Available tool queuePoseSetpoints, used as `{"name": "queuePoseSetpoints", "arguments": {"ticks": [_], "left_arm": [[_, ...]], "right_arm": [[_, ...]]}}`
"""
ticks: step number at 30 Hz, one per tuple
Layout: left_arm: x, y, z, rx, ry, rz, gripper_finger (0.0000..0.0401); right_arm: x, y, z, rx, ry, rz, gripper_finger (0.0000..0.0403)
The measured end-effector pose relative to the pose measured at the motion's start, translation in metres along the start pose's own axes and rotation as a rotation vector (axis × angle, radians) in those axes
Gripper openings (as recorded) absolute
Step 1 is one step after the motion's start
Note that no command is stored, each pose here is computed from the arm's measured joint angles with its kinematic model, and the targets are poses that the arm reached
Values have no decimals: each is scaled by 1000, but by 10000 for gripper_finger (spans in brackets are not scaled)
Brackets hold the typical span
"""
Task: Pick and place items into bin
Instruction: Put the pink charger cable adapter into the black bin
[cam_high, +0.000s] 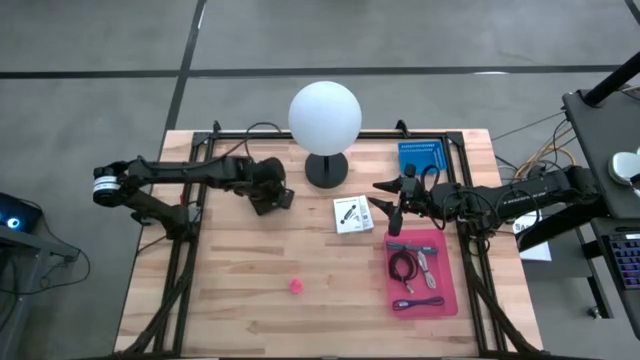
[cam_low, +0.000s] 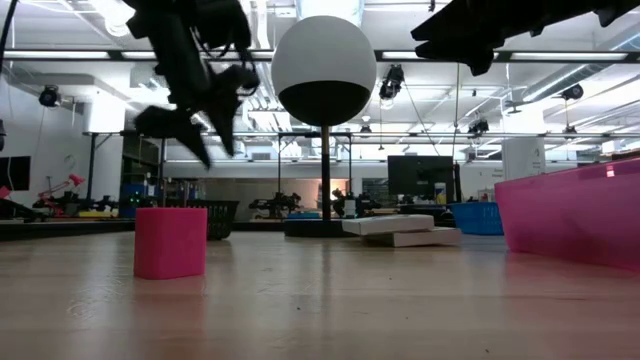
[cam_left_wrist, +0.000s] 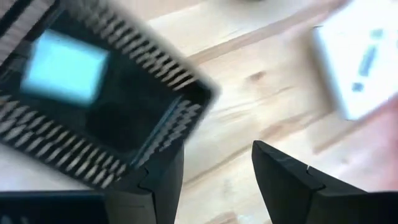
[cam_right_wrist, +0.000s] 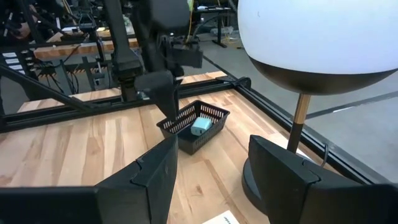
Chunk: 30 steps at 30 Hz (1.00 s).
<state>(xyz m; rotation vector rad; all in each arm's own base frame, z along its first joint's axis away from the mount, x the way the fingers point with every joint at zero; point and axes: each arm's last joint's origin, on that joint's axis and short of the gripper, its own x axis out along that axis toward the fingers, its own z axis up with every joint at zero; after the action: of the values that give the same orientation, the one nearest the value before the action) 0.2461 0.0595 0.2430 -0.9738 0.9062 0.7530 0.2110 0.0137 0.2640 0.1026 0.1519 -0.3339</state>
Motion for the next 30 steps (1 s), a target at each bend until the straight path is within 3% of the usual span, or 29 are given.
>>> {"name": "queuePoseSetpoints", "arguments": {"ticks": [4, 11, 19, 26, 30], "left_arm": [[-4, -17, 10, 85, -62, -188, 173], [-22, -55, 21, 193, -168, -659, 173], [-52, -92, 5, 305, -300, -1030, 173], [-60, -109, -31, 341, -288, -1081, 173], [-55, -112, -47, 343, -324, -1017, 173]], "right_arm": [[0, 0, 0, -8, 0, 0, 185], [0, 0, 0, -22, 0, 0, 185], [0, 0, 0, -20, 0, 1, 185], [0, 0, 0, -17, 0, 2, 185], [0, 0, 0, -17, 0, 3, 185]]}}
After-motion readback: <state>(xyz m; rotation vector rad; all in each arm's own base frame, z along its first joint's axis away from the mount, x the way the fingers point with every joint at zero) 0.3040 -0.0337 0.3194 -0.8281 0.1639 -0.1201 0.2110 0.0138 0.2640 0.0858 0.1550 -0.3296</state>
